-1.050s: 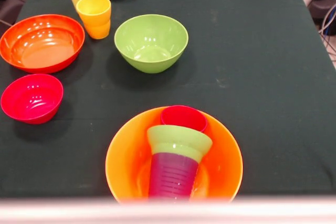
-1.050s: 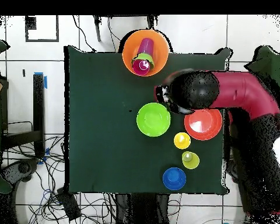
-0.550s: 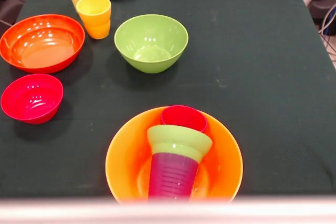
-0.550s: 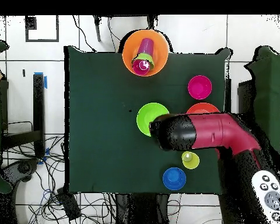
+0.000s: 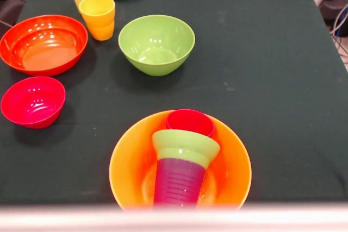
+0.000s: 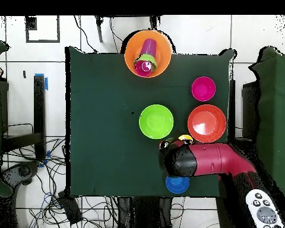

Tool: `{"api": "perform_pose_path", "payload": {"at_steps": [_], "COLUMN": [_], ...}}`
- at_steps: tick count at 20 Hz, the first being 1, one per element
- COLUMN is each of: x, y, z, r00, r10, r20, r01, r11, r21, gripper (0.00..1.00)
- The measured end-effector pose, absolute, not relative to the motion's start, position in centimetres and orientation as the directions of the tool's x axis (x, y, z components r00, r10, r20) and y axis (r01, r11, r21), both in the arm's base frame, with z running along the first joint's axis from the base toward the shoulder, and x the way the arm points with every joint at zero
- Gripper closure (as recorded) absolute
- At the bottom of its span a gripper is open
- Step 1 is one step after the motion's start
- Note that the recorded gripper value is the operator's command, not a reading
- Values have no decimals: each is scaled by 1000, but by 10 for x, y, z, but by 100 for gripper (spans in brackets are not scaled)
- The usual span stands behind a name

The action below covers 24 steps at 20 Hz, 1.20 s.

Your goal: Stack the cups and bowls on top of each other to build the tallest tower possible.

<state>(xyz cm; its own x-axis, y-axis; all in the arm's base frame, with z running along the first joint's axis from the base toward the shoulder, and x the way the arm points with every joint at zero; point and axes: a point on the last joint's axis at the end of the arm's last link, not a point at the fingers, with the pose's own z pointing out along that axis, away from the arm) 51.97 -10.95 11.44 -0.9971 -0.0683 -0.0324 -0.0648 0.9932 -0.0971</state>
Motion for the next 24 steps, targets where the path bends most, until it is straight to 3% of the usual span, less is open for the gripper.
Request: {"api": "perform_pose_path", "payload": {"at_steps": [24], "x": [426], "y": [-117], "z": [-6], "r00": [-1000], "r10": [5], "r20": [11], "r01": [5], "r11": [998], "r21": [-59], "gripper": [0]}}
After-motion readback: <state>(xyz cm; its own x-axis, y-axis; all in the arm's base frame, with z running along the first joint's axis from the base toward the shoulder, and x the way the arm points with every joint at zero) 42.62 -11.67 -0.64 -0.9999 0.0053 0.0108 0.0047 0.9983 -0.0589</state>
